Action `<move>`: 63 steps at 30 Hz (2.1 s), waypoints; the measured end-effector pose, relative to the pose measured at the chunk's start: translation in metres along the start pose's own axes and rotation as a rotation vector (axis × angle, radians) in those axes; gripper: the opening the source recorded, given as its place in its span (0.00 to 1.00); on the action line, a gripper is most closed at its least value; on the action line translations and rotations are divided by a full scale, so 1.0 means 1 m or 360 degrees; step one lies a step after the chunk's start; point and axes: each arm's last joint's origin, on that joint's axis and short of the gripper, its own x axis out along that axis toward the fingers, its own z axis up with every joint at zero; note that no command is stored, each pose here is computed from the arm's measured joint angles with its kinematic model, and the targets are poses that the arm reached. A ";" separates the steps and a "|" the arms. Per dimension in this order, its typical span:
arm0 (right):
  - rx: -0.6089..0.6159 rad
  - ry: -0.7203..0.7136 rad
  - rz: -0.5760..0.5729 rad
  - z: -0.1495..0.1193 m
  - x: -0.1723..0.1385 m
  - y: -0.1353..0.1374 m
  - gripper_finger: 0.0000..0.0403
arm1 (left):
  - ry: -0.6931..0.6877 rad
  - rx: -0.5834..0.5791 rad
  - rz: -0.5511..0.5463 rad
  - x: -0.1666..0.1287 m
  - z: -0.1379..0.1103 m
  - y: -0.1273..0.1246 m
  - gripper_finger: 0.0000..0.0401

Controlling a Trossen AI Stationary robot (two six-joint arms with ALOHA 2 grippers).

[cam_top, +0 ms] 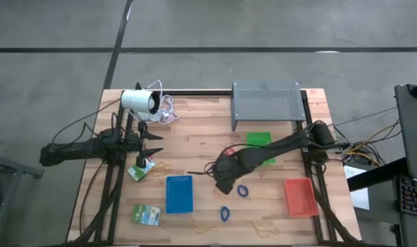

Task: Pick & Place Office Desk Supplies
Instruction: Put the yellow rubber band into the green bin

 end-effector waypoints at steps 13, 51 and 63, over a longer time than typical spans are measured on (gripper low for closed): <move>0.0012 0.0001 0.0000 0.002 0.023 0.005 0.33 | 0.0000 -0.0001 0.0000 0.000 0.000 0.000 0.53; 0.0085 -0.0027 0.0053 -0.001 0.048 -0.006 0.09 | 0.0010 -0.0001 0.0000 0.000 0.000 0.000 0.53; 0.0038 -0.0023 0.0045 -0.001 0.044 -0.007 0.02 | 0.0010 -0.0001 -0.0001 0.000 0.000 0.000 0.53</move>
